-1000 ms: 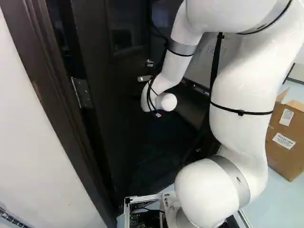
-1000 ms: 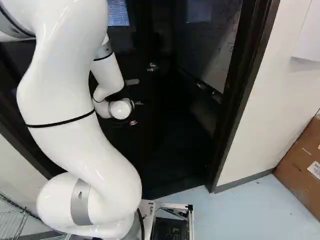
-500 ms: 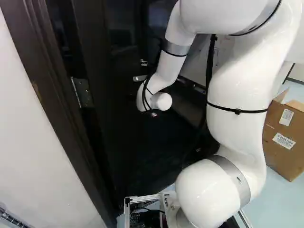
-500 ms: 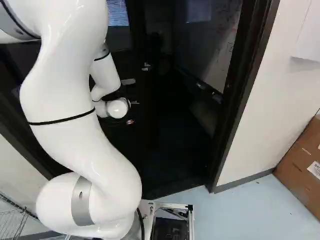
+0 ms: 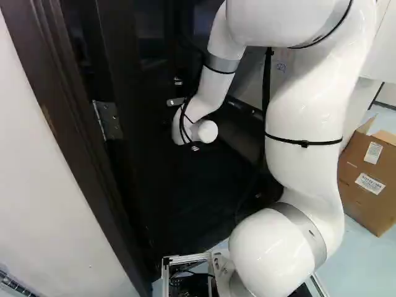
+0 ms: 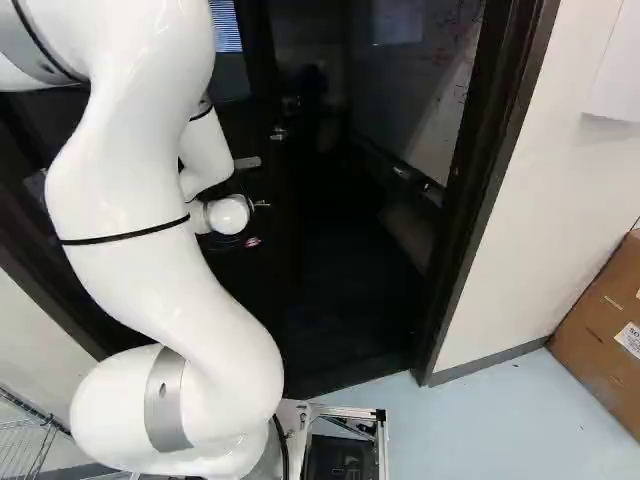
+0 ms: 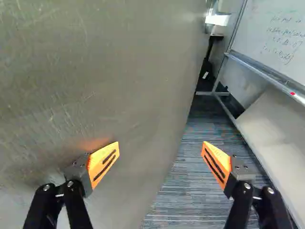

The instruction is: Open the door and move inside

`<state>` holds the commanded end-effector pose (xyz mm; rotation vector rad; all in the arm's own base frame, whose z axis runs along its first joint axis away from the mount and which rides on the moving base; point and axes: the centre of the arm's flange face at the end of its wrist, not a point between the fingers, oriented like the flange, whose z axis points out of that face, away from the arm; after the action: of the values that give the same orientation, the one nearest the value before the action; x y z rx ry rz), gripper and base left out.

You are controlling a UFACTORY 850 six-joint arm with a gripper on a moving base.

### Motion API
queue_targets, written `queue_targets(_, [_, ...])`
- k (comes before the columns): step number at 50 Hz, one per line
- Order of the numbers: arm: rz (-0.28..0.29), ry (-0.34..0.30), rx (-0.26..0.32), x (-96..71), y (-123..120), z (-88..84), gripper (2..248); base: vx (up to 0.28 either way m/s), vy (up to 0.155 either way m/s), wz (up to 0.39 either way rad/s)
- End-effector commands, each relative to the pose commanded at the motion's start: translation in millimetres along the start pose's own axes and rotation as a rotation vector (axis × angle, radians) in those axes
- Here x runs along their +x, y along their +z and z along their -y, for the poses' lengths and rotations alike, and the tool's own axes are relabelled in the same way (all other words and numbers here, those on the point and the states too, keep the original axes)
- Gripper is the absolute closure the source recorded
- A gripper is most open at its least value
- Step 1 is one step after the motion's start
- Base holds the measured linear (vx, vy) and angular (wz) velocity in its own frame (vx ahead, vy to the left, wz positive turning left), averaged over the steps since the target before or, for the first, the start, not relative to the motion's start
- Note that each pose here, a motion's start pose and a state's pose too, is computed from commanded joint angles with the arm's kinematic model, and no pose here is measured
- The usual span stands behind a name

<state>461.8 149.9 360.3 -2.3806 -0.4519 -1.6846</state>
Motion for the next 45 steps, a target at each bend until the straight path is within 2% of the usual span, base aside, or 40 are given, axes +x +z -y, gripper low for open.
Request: queue_targets(45, [-0.018,-0.043,0.097,9.0,31.1,43.5,3,0.000,0.000,0.000])
